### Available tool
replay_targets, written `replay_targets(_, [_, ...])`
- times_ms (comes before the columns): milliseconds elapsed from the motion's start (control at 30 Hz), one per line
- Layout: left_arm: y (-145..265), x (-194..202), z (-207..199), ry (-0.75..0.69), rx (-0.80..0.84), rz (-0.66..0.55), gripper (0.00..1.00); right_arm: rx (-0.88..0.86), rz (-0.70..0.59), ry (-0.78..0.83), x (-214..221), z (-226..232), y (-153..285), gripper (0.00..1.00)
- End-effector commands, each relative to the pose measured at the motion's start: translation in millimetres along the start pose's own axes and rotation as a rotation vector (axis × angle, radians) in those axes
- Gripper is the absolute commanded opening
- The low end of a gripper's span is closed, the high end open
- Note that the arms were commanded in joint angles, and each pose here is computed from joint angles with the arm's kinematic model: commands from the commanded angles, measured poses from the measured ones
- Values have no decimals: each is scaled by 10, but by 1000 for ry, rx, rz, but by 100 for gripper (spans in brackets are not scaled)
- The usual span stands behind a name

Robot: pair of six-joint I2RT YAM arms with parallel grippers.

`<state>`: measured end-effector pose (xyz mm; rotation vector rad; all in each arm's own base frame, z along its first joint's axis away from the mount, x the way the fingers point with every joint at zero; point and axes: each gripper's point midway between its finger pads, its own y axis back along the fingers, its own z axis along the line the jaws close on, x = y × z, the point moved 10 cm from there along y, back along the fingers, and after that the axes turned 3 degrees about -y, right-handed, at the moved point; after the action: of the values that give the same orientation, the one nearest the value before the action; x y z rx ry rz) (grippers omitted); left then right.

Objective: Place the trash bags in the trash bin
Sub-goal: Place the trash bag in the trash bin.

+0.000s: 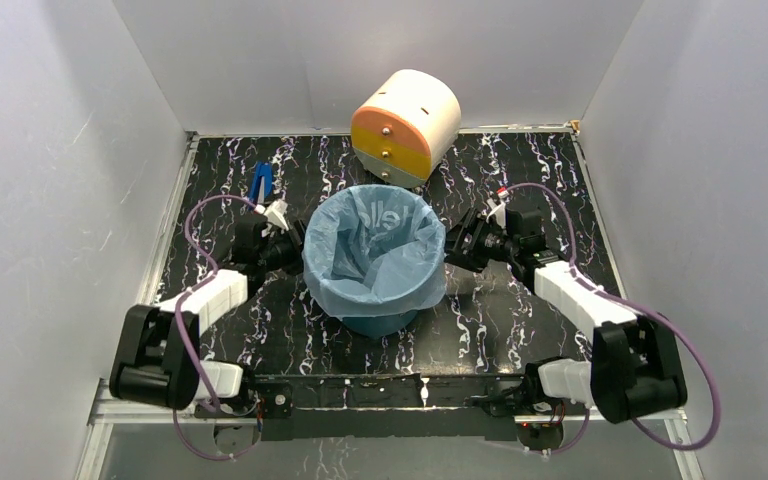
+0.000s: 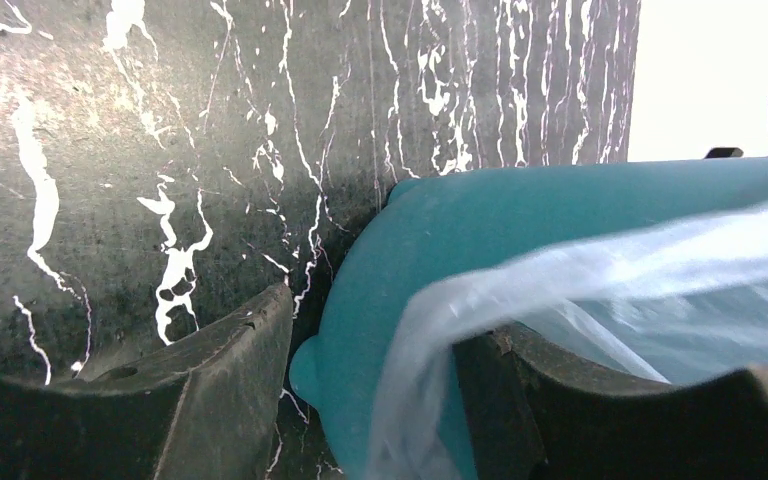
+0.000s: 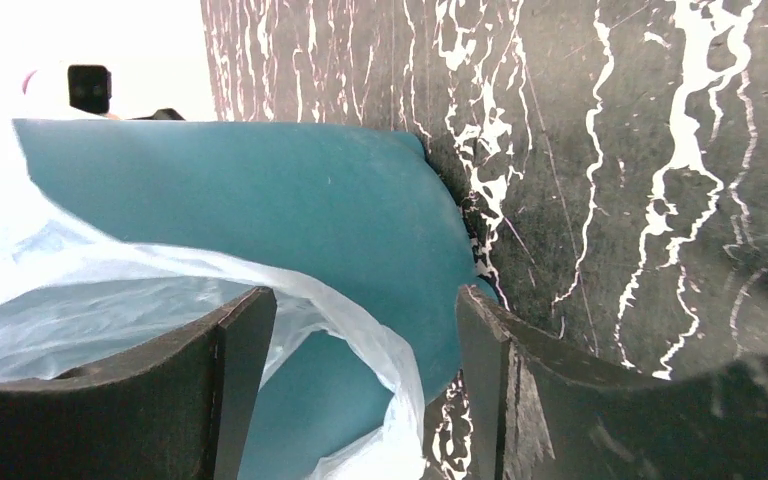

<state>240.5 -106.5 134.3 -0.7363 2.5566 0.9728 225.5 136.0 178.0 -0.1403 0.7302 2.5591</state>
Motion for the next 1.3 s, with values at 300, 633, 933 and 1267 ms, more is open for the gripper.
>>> replay_targets(300, [272,264,-41,-13,0,24,57,116,90,10,318,-48,378,79])
replay_targets(633, [310,347,-72,17,42,51,57,-22,124,-73,341,70,369,78])
replay_targets(933, [369,587,-194,60,105,-12,59,-117,99,-90,36,307,191,78])
replay_targets(1267, [465,511,-181,83,-48,-152,61,129,-132,-49,-72,282,333,80])
